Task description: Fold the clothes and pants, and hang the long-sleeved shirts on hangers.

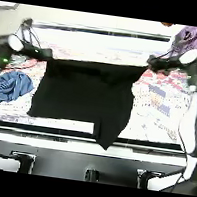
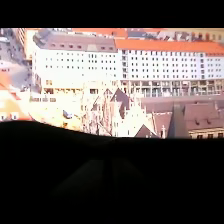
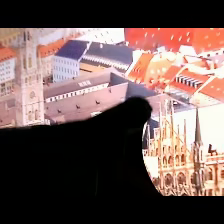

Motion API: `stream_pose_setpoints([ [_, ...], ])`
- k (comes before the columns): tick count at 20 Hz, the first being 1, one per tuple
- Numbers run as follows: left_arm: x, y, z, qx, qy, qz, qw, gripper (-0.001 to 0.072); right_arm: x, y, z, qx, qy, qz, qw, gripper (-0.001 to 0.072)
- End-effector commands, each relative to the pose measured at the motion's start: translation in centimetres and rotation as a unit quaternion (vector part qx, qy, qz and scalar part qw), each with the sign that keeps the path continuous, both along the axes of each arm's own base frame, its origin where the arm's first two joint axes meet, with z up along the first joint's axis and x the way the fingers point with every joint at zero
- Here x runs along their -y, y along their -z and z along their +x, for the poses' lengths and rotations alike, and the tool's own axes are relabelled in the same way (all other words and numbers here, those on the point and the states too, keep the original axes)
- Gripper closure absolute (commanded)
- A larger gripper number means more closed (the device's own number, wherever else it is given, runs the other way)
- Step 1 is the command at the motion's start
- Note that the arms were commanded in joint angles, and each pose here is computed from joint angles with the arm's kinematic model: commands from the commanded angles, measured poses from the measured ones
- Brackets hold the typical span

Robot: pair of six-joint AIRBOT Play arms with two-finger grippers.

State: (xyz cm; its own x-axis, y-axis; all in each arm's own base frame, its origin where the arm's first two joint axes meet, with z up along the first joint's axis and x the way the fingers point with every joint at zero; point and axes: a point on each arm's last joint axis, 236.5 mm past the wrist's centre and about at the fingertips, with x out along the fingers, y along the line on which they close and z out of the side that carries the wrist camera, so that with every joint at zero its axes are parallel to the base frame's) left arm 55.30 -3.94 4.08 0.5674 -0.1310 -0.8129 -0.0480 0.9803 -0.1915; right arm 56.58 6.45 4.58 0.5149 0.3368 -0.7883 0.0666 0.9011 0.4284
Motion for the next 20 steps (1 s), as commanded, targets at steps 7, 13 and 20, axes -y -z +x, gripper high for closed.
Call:
stream_pose_setpoints([
  [7,-0.4,4.9,-0.7,-0.084,-0.021,-0.031,0.996,-0.0003,-5.4,8.2,-1.4,-0.100,-0.026,0.038,0.994,0.0409],
  [13,-8.1,-3.0,-7.3,-0.121,-0.062,-0.027,0.990,-0.0002,3.6,0.5,-6.6,-0.096,-0.076,0.017,0.992,0.0263],
  [20,-14.7,1.0,-22.6,-0.207,-0.185,-0.049,0.960,0.0000,4.2,6.3,-22.4,-0.193,0.005,0.224,0.955,0.0264],
])
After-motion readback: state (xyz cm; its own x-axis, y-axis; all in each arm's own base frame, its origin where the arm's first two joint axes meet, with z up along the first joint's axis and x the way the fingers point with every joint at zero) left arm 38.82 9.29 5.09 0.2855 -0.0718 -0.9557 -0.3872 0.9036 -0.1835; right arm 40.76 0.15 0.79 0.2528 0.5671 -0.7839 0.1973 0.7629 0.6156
